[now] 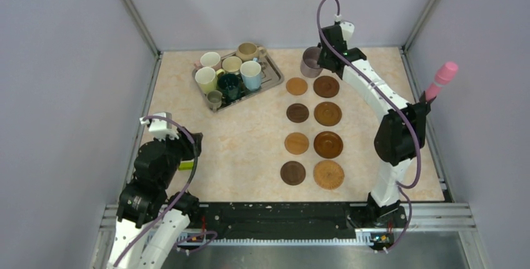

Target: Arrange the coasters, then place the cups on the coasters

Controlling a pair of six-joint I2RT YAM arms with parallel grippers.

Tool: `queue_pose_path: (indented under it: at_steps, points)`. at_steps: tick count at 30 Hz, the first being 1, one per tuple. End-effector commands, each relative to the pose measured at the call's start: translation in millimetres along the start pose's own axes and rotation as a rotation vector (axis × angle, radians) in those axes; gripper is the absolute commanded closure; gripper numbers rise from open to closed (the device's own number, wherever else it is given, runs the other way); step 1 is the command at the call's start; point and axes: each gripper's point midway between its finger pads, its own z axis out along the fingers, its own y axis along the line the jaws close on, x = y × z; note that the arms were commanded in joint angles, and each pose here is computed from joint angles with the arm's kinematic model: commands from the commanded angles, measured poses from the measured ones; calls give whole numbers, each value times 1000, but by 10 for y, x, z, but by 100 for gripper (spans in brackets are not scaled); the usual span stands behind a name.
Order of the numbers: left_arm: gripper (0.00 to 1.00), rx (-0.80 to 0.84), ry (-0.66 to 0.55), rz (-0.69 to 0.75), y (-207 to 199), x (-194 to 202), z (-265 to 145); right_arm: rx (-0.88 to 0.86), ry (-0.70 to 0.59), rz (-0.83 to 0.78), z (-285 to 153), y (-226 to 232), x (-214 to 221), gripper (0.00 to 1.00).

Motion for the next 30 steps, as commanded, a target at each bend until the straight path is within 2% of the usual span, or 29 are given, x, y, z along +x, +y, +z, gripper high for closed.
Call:
queue_pose_path:
  at_steps: [1, 7, 12, 21, 30]
  points:
    - [49, 30, -40, 2, -58, -85, -1, 77, -112, 15, -76, -248, -371, 100]
    - [49, 22, -47, -1, -41, -94, -12, 134, -80, -32, 158, -408, -259, 100]
    - [49, 24, -38, 0, -48, -84, 3, 133, -26, 19, 373, -572, -177, 100]
    - [49, 21, -26, 3, -49, -70, 27, 151, 36, 14, 755, -723, 86, 100]
    - [49, 12, -25, 3, -35, -71, 30, 143, 44, 12, 882, -731, 114, 100]
